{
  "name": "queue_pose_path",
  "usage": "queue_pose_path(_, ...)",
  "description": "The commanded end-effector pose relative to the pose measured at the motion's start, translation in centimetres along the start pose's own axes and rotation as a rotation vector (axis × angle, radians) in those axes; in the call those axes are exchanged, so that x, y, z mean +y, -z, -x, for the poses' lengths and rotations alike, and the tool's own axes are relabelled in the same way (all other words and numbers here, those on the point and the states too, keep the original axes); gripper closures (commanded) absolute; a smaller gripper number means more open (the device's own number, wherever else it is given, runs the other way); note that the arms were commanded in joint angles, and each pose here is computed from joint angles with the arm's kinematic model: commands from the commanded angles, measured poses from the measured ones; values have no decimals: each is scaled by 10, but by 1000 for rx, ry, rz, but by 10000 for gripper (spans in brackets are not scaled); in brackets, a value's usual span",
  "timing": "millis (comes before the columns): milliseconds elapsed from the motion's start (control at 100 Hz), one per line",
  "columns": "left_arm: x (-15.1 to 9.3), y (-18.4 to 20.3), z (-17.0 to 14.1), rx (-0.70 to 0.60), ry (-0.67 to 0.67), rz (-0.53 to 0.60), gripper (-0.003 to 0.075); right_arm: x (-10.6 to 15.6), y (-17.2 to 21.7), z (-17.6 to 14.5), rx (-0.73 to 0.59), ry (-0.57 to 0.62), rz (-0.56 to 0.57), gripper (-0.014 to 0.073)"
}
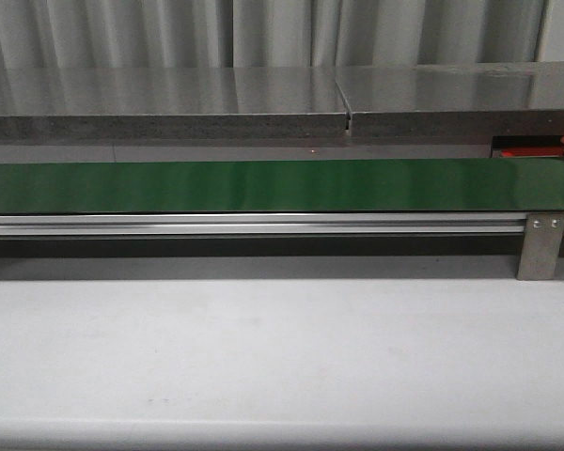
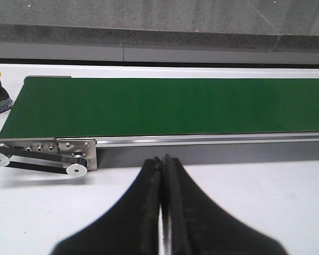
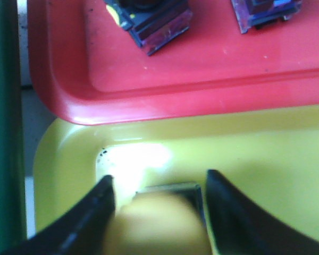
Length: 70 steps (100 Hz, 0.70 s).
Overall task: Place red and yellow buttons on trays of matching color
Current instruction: 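Move the yellow button into the yellow tray with the right gripper, then open the right gripper and lift it away from the yellow tray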
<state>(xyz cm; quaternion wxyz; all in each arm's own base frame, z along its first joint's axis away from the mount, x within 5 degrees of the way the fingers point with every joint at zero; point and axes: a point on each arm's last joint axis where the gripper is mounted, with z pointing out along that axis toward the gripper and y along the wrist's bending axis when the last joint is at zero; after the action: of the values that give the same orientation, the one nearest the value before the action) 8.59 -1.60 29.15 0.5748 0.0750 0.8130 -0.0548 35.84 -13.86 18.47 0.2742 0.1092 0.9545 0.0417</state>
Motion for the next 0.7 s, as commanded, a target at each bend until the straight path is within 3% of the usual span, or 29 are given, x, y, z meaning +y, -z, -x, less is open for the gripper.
queue_pose_path(0, 1, 3, 16, -97, 14, 9, 739, 4, 23, 16, -89, 7, -5, 9)
queue_pose_path(70, 1, 3, 16, -97, 14, 9, 739, 5, 27, 17, -98, 9, -5, -76)
queue_pose_path(340, 1, 3, 16, -97, 14, 9, 739, 17, 79, 32, -250, 27, -18, -53)
queue_pose_path(690, 1, 3, 16, -97, 14, 9, 739, 81, 192, 27, -536, 170, 36, -53)
